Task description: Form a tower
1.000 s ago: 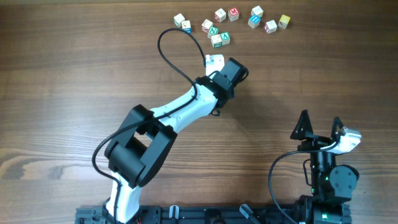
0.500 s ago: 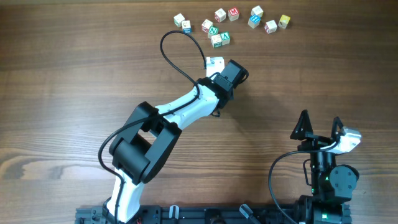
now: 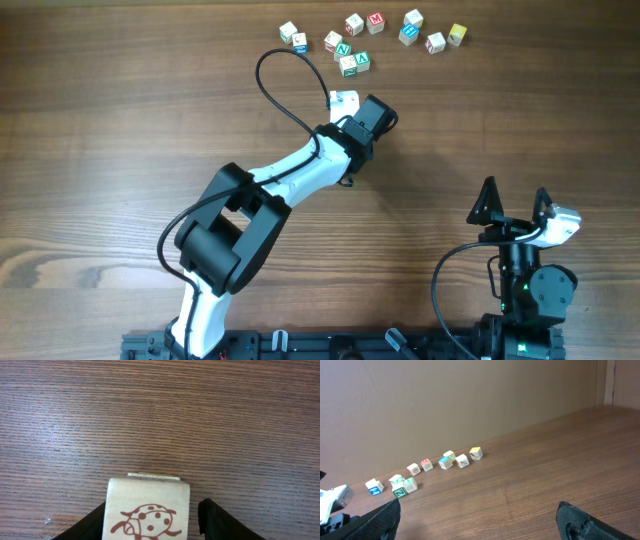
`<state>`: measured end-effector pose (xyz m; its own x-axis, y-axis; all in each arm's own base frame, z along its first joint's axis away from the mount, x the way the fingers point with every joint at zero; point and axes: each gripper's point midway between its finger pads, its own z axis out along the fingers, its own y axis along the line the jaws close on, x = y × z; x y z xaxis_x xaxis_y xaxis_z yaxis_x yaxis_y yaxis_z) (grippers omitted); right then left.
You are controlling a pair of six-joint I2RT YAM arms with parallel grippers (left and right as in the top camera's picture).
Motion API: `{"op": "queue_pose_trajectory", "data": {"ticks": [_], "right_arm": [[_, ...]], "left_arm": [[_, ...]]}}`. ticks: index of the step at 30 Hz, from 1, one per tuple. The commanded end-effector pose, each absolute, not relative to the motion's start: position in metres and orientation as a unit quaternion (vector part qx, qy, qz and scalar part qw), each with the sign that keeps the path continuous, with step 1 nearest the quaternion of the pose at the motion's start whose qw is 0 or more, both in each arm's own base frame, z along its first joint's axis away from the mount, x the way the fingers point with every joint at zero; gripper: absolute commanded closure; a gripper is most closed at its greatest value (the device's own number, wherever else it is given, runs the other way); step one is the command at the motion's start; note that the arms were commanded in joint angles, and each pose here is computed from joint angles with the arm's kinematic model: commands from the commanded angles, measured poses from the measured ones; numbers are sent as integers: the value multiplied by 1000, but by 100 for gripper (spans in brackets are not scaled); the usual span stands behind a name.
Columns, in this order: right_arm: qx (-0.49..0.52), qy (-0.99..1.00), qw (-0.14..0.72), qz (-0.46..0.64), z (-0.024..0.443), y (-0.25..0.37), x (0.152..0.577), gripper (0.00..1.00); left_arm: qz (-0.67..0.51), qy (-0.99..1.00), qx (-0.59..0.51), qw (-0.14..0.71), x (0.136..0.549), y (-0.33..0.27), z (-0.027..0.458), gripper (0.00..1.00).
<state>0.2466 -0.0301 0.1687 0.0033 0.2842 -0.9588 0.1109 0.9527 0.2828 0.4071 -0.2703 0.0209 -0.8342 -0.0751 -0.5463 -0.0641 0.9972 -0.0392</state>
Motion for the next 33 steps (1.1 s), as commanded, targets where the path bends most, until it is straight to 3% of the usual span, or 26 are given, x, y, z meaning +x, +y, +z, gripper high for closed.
{"op": "queue_pose_trajectory", "data": {"ticks": [1, 17, 21, 22, 25, 33], "right_arm": [[134, 704, 695, 59, 169, -30, 247, 1], [134, 704, 695, 59, 169, -30, 247, 0], [134, 704, 695, 59, 169, -30, 247, 0], [134, 704, 695, 59, 169, -30, 247, 0], [134, 704, 695, 59, 169, -30, 247, 0], [134, 704, 695, 59, 169, -30, 247, 0]], "left_arm": [[-5, 960, -38, 278, 406, -267, 14, 45], [-5, 960, -38, 278, 406, -266, 14, 52], [-5, 960, -38, 278, 406, -266, 14, 34], [-3, 960, -37, 279, 406, -266, 14, 18], [-2, 960, -36, 278, 406, -266, 14, 2], [-7, 956, -50, 287, 416, -259, 16, 1]]}}
